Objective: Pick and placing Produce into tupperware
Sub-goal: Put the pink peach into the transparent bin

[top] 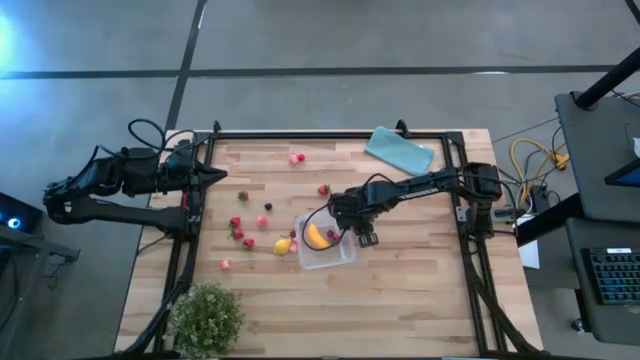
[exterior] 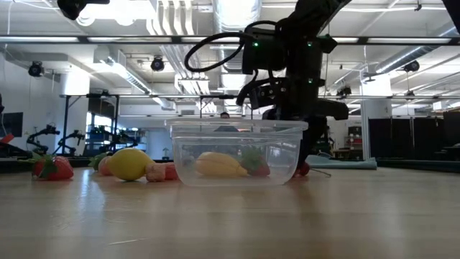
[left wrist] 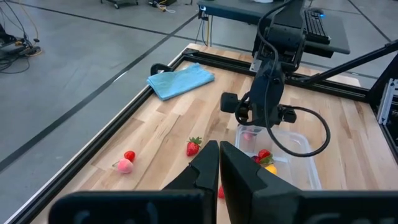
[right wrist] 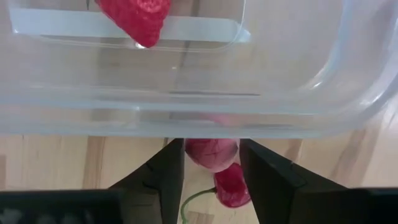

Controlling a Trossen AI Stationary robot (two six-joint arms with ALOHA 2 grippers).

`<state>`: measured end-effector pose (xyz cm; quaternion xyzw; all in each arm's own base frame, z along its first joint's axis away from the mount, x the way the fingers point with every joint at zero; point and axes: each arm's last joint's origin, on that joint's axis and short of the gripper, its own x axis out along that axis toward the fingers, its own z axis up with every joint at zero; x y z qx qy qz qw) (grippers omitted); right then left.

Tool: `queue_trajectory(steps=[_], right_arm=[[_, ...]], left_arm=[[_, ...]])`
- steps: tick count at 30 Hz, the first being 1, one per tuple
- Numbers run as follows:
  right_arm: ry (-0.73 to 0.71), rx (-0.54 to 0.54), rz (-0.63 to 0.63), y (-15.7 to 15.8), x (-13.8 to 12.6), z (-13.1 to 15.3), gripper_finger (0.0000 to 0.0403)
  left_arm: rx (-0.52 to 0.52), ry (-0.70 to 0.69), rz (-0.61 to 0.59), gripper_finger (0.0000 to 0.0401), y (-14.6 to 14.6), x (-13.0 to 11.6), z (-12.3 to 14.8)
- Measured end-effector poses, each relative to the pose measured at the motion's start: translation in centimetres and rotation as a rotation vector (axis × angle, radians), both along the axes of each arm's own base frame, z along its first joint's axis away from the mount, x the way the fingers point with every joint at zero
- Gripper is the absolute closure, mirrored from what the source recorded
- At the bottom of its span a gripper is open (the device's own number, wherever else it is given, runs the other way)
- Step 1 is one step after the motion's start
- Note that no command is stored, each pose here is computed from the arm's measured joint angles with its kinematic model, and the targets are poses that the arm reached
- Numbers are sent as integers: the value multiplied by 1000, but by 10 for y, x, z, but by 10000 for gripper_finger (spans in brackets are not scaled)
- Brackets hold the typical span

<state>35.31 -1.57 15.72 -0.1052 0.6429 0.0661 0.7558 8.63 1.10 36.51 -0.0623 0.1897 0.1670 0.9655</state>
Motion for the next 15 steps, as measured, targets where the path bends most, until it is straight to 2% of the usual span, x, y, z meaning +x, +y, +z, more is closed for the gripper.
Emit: queue_trajectory(steps=[10, 15], right_arm=[[28, 6, -27, 0, -3, -1, 284], [32, 6, -27, 0, -4, -2, 283]], left_arm=[[0, 0, 0, 401, 0, 0, 0], [-1, 0, 0, 401, 0, 0, 0]])
